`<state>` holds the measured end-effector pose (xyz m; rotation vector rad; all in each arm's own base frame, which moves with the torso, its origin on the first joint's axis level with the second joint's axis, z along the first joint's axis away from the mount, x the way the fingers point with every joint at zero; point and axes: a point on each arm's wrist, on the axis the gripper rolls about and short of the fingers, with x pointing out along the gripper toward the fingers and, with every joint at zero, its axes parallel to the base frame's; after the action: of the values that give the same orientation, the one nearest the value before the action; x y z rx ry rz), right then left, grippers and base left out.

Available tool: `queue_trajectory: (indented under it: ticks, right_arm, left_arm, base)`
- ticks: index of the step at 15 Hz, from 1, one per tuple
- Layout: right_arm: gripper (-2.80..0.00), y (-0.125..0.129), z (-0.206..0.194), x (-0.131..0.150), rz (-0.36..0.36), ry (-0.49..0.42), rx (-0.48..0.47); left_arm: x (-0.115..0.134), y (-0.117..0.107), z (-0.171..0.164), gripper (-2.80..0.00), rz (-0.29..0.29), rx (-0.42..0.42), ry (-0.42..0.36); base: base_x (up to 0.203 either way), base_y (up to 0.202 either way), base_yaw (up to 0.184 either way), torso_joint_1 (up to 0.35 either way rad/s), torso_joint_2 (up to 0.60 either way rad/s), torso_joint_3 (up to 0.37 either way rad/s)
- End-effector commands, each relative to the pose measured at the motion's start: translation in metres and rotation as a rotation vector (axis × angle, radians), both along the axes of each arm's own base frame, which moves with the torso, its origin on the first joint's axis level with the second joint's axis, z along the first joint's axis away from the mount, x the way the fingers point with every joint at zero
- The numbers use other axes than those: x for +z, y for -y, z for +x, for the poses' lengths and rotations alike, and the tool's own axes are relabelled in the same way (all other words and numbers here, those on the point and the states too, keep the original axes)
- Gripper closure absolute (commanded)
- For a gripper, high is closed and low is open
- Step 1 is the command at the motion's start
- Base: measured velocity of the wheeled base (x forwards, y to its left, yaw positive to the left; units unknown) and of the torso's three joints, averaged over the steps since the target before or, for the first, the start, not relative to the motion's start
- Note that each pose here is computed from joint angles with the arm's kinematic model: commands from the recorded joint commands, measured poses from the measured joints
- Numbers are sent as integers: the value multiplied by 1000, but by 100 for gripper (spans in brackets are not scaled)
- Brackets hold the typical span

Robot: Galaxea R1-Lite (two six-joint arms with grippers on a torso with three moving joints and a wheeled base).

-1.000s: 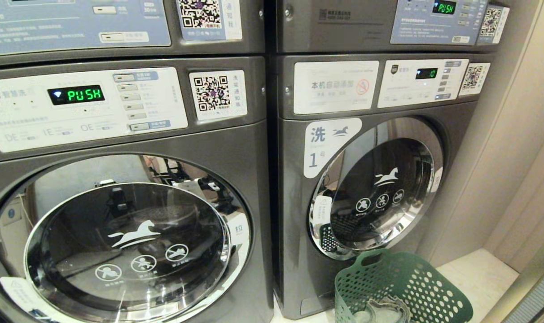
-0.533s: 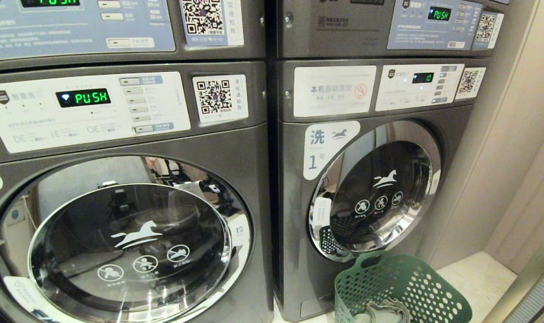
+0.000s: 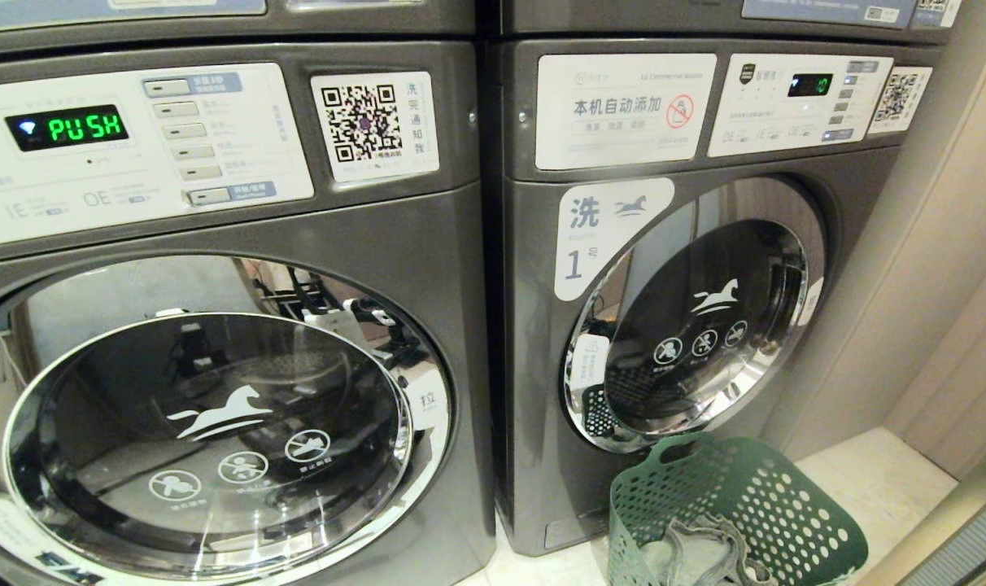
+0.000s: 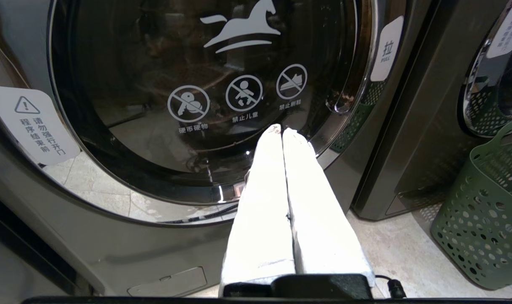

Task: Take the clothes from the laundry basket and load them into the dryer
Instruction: Take the clothes out of the basket

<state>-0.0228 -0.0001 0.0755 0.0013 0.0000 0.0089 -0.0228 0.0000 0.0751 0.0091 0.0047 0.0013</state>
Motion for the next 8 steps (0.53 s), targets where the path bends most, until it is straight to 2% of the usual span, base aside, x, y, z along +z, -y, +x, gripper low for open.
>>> queue_trajectory:
  ticks: [1, 8]
  right_arm:
    - [0, 0, 0, 0, 0, 0, 0]
    - [0, 0, 0, 0, -5, 0, 1]
  left_arm:
    - [0, 0, 0, 0, 0, 0, 2]
    - [0, 0, 0, 0, 0, 0, 0]
  base:
    - [0, 0, 0, 1, -2, -194]
    - [0, 0, 0, 4, 4, -201]
